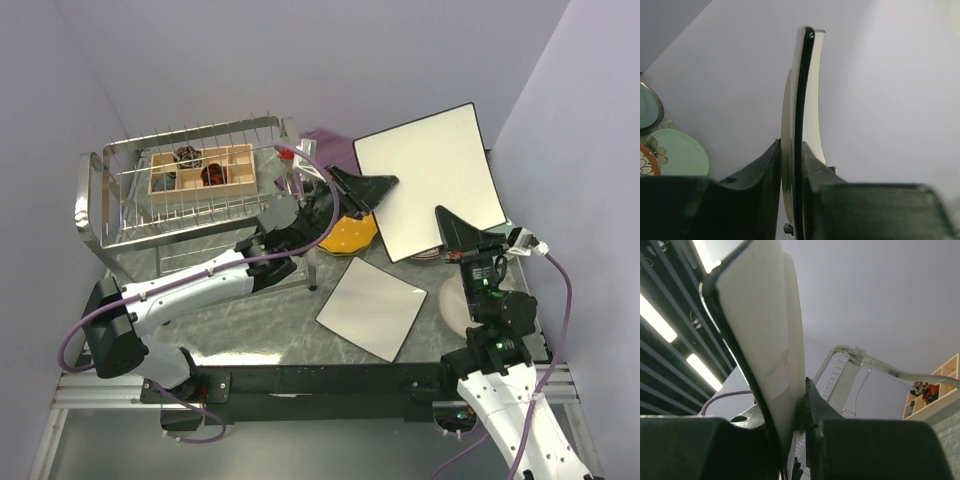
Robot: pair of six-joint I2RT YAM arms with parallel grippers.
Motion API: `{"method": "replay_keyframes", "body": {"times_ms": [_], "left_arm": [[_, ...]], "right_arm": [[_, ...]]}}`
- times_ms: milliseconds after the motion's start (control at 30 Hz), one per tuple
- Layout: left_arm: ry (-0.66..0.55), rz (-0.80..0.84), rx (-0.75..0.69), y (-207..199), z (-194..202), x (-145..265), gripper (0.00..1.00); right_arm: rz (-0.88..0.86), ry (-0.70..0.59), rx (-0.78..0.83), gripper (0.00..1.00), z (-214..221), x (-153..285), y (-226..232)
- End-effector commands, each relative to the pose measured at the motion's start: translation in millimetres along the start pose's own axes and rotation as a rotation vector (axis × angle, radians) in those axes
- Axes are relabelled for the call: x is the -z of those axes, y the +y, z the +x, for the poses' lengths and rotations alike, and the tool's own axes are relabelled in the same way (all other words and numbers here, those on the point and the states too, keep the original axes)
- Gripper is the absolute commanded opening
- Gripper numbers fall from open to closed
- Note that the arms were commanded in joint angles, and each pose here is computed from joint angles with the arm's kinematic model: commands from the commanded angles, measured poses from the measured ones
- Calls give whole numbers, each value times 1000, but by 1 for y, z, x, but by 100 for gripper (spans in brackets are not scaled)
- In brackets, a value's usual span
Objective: Unload the plates from the dish rack
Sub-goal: Place the plate at the center of the board.
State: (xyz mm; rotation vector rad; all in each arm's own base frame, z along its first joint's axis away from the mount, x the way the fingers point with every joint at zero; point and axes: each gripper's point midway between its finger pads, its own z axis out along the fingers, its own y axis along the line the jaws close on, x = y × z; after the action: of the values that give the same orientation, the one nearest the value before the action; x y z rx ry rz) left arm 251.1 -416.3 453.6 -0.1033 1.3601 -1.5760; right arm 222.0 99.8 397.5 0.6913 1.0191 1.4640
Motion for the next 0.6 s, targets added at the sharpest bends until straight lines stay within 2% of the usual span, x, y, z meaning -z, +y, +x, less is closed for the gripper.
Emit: {"method": "replay_keyframes", "body": {"times_ms": [0, 67, 100, 233, 267, 367, 433, 567], "left_arm": [[-100, 284, 43, -97, -48, 10, 36], [-60, 331, 39, -104, -40, 18, 47], [-36, 317, 25, -102, -34, 18, 56], [19, 293, -19, -114, -25, 25, 70], [21, 286, -26, -114, -25, 27, 78], [56, 235, -64, -112, -17, 37, 94], [83, 197, -102, -107, -9, 44, 99], [98, 115, -149, -91, -1, 57, 99]], "right_arm": [[-104, -17, -43, 0, -5, 11, 30], [-98, -38, -48, 0, -10, 16, 30], [-95, -57, -59, 0, -13, 18, 30], [-76, -77, -37, 0, -19, 25, 33], [-67, -81, -41, 0, -20, 26, 33], [-50, -112, -48, 0, -25, 32, 28], [-38, -132, -42, 0, -29, 35, 28], [-46, -130, -27, 0, -30, 38, 34]]}}
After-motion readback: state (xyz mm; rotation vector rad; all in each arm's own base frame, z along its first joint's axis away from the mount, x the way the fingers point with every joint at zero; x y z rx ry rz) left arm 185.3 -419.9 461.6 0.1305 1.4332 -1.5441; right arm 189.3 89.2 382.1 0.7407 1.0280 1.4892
